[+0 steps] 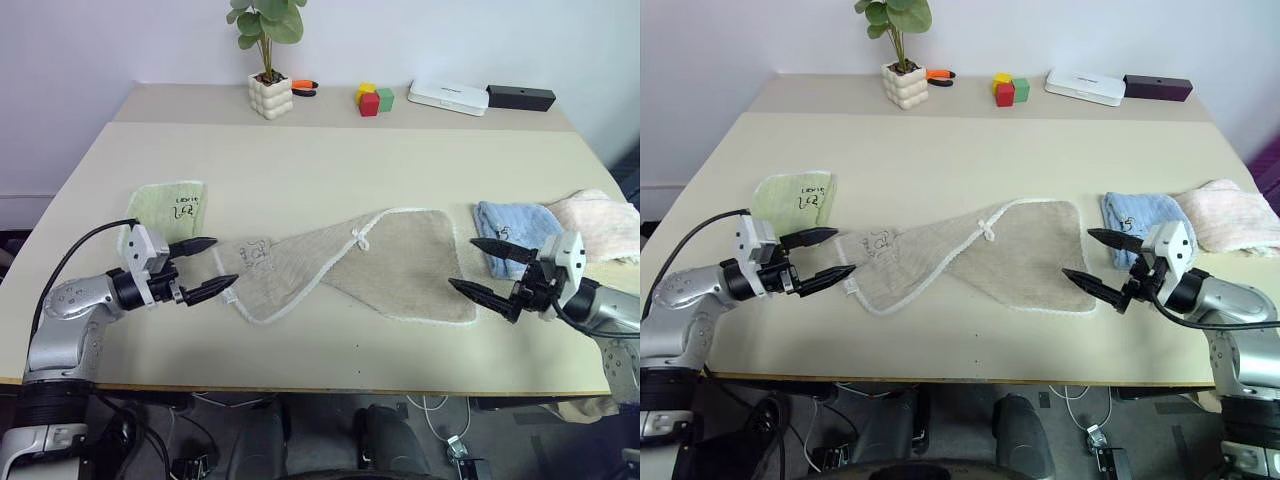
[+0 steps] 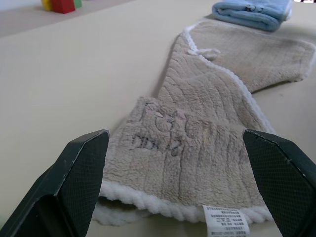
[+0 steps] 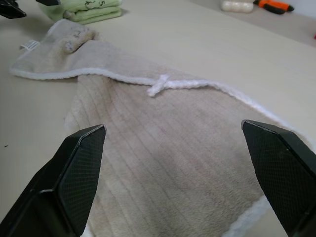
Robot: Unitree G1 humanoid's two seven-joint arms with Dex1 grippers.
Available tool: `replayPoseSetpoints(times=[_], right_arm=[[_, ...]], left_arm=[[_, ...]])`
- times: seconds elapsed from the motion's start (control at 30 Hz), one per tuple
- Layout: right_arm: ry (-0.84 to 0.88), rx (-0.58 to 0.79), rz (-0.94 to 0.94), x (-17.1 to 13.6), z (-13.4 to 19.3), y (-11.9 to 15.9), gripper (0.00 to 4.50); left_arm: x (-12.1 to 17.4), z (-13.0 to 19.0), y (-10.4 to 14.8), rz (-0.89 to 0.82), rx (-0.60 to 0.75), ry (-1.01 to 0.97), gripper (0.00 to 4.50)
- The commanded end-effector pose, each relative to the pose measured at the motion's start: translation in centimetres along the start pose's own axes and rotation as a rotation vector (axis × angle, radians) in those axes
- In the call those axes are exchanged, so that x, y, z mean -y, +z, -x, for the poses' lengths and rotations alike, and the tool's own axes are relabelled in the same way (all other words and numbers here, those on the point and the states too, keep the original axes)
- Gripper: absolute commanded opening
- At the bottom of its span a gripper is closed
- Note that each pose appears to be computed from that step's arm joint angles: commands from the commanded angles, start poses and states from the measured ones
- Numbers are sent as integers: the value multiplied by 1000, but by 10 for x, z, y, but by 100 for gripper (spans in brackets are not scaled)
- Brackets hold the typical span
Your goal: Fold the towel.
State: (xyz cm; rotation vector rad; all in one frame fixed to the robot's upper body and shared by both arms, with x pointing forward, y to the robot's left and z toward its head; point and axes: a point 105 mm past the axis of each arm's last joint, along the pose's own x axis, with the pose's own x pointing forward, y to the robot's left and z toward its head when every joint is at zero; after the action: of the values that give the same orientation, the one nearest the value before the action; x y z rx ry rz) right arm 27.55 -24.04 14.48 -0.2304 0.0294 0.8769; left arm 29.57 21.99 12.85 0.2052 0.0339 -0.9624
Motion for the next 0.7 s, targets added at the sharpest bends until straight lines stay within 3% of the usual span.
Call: replayPoseSetpoints(times=[0.03,0.37,0.57,0.7], right_arm=[[15,46,38,1,-7,14,450],[19,85,69,7,-21,22,450],[57,144,64,0,-48,21,450],[81,164,66,-1,-57,22,450]], left_arm=[[4,-2,7,-30,18,-10,443],[6,-10,17,-71,32,-59,443],[9,-1,22,-97,8,-89,443],[32,2,23,-123,-43,-210,443]])
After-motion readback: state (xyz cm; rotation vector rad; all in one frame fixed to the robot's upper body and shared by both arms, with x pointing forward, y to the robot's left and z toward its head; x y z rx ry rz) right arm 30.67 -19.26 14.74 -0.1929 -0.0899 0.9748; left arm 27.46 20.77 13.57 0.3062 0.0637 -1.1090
